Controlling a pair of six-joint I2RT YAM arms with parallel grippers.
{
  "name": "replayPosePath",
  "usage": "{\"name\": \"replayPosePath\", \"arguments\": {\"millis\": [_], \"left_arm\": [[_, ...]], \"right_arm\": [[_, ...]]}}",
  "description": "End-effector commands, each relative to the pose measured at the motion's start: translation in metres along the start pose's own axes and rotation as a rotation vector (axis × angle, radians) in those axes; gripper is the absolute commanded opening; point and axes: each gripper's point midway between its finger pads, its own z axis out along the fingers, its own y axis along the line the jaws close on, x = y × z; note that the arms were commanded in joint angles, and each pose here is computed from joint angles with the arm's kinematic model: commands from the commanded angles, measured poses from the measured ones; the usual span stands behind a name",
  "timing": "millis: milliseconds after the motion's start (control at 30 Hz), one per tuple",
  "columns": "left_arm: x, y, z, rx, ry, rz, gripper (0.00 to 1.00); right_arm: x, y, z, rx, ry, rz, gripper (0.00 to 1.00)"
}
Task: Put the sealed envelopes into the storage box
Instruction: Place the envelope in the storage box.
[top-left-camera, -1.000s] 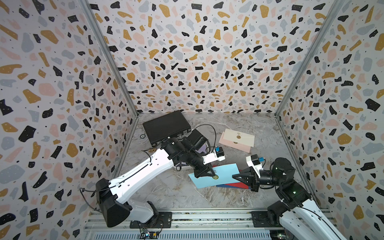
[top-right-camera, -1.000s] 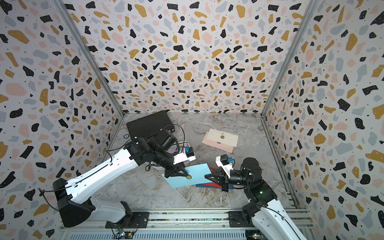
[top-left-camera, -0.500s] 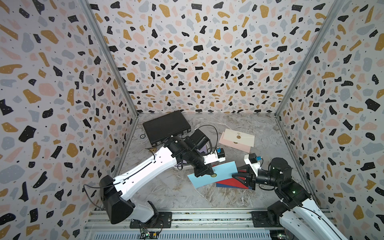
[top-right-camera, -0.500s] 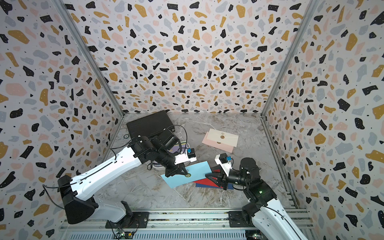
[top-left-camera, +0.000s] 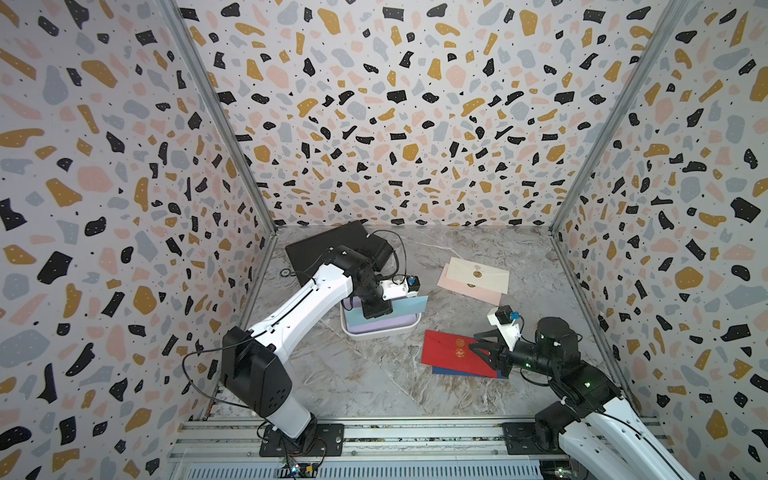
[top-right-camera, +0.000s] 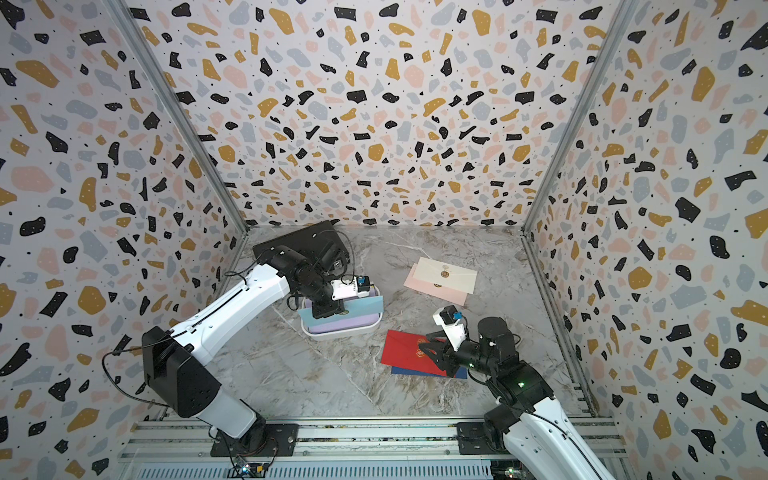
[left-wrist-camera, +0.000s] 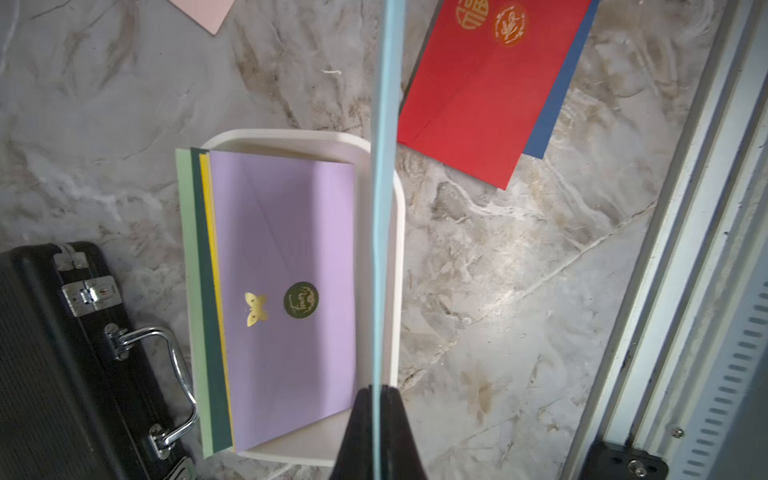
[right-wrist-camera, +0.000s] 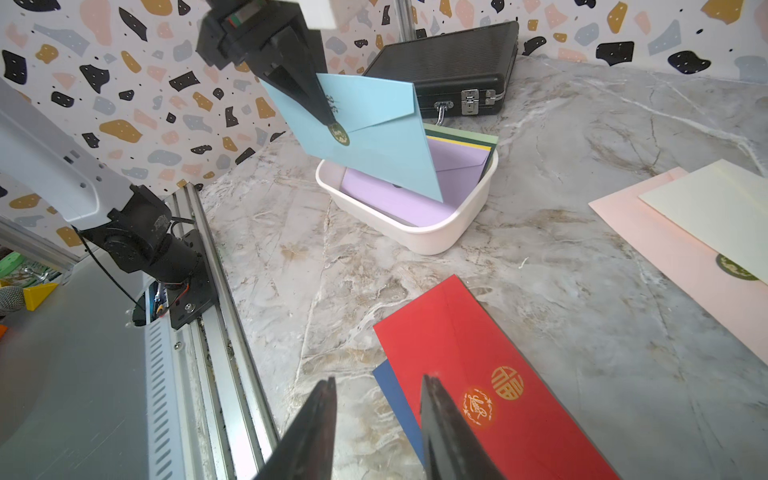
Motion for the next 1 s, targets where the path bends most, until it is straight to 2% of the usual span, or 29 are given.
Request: {"name": "replayPosePath", "arguments": {"millis": [0, 233, 667, 833, 900, 967], "left_arm": [[0.005, 0.017, 0.009, 0.044, -0.005, 0.028, 0.0], [0.009, 0.04, 0.031, 0.106, -0.053, -0.066, 0.0], [0.027, 0.04, 0.068, 0.24, -0.052, -0.15, 0.0], [0.034, 0.043, 0.072, 0.225, -0.034, -0.158, 0.03], [0.036, 0.048, 0.071, 0.207, -0.026, -0.163, 0.1], [0.036, 0.054, 0.069, 0.178, -0.019, -0.173, 0.24]], "right_arm": [[0.006, -0.001, -0.001, 0.011, 0.012, -0.002, 0.39], [0.006, -0.002, 0.001, 0.01, 0.016, 0.008, 0.39], [0.009, -0.005, 0.003, 0.018, 0.028, 0.024, 0.39], [0.01, -0.005, 0.004, 0.016, 0.033, 0.03, 0.39], [0.01, -0.005, 0.005, 0.015, 0.036, 0.032, 0.39], [0.01, -0.005, 0.005, 0.015, 0.038, 0.035, 0.4]]}}
